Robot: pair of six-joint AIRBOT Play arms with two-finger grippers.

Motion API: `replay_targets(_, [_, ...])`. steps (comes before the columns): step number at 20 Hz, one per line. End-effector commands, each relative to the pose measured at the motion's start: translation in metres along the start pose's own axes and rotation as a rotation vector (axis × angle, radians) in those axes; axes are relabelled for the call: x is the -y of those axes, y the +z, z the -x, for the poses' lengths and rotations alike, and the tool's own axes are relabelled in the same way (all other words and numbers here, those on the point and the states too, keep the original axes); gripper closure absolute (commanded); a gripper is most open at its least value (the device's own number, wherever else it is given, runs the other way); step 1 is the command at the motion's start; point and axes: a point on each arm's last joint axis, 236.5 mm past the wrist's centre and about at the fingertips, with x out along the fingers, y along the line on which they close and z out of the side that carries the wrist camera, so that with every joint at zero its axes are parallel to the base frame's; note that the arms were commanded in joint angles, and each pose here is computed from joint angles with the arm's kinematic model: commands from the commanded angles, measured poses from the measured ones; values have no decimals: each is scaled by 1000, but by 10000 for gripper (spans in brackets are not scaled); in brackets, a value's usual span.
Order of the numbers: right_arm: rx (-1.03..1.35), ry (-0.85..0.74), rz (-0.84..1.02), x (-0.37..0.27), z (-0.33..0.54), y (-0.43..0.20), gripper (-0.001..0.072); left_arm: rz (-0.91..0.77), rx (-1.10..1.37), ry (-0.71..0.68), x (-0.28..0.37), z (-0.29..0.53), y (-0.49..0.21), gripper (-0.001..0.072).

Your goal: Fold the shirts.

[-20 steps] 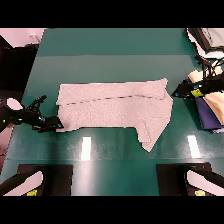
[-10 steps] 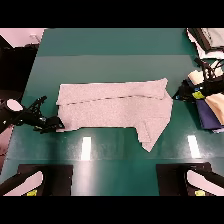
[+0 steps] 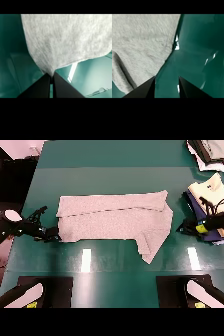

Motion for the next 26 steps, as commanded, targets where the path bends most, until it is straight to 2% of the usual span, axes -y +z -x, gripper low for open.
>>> replay_targets(1, [-52,21,-77,14,-30,-24,387,-29,36,0,6,14,10,685])
replay_targets(4, [-123,93,-78,-5,-59,-34,387,-38,54,3,8,19,15,685])
replay_targets(10, [-78,65,9,-23,-74,-9,390,-41,52,11,6,19,15,685])
replay_targets(11, [-63,63,12,-24,-73,-5,426,-41,53,11,6,19,15,685])
replay_targets(12, [-52,61,15,-24,-72,-2,503,-41,55,12,6,19,15,685])
replay_targets(13, [-49,58,17,-23,-72,-1,635,-41,55,12,6,19,15,685])
replay_targets(14, [-50,54,28,-22,-72,-1,699,-42,54,12,6,19,15,685])
replay_targets(16, [-53,56,38,-24,-70,-3,700,-63,43,23,3,19,13,685])
replay_targets(18, [-43,62,48,-25,-53,-8,701,-90,25,98,-11,27,4,687])
replay_targets(21, [-84,-42,109,-5,-7,-35,702,-139,38,211,-22,59,-15,687])
replay_targets(23, [-106,-82,112,3,23,-56,702,-166,64,184,-5,76,-31,687])
replay_targets(26, [-9,-103,128,-2,48,-59,702,-187,63,116,17,85,-48,686])
